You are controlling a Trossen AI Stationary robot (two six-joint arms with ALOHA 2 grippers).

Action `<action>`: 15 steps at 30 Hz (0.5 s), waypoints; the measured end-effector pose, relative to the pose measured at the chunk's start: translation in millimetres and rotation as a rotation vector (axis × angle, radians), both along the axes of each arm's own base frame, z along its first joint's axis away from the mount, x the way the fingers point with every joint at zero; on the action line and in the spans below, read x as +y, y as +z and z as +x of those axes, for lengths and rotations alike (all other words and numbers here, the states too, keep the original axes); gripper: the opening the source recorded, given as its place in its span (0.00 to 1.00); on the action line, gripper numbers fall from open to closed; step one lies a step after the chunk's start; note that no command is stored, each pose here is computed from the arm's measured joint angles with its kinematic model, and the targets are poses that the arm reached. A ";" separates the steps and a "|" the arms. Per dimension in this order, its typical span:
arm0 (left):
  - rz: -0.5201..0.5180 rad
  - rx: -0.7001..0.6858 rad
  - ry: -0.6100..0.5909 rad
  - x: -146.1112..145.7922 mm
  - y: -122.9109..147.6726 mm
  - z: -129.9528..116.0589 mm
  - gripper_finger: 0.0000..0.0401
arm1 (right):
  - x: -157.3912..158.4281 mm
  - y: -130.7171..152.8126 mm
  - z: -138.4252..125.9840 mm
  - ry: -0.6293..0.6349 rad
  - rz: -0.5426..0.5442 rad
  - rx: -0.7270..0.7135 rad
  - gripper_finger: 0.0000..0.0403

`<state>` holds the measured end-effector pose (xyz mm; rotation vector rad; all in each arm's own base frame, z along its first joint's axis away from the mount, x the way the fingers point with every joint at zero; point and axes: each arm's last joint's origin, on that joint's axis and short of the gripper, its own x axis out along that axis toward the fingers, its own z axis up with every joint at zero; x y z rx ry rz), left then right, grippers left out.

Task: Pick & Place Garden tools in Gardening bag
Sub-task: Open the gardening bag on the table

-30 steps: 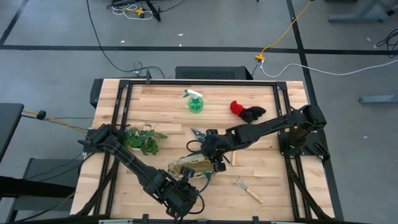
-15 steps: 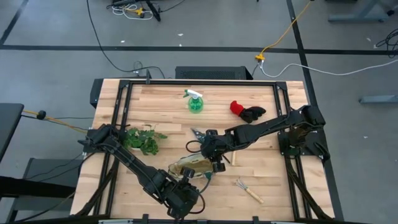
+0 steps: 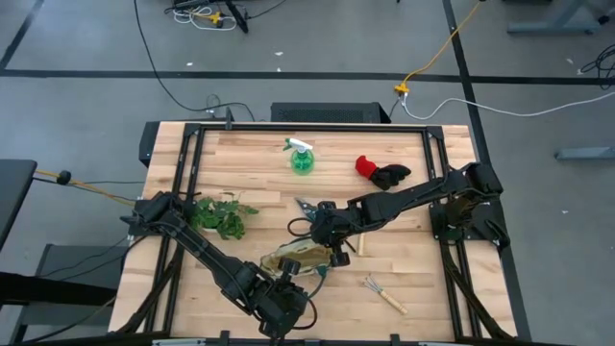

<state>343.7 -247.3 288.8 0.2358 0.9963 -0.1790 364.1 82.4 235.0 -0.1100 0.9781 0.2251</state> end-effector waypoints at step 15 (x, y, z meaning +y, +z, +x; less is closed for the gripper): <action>-0.050 0.002 0.090 1.8 0.0 1.2 0.33 | 0.0 0.1 -0.1 0.003 -0.002 0.000 0.01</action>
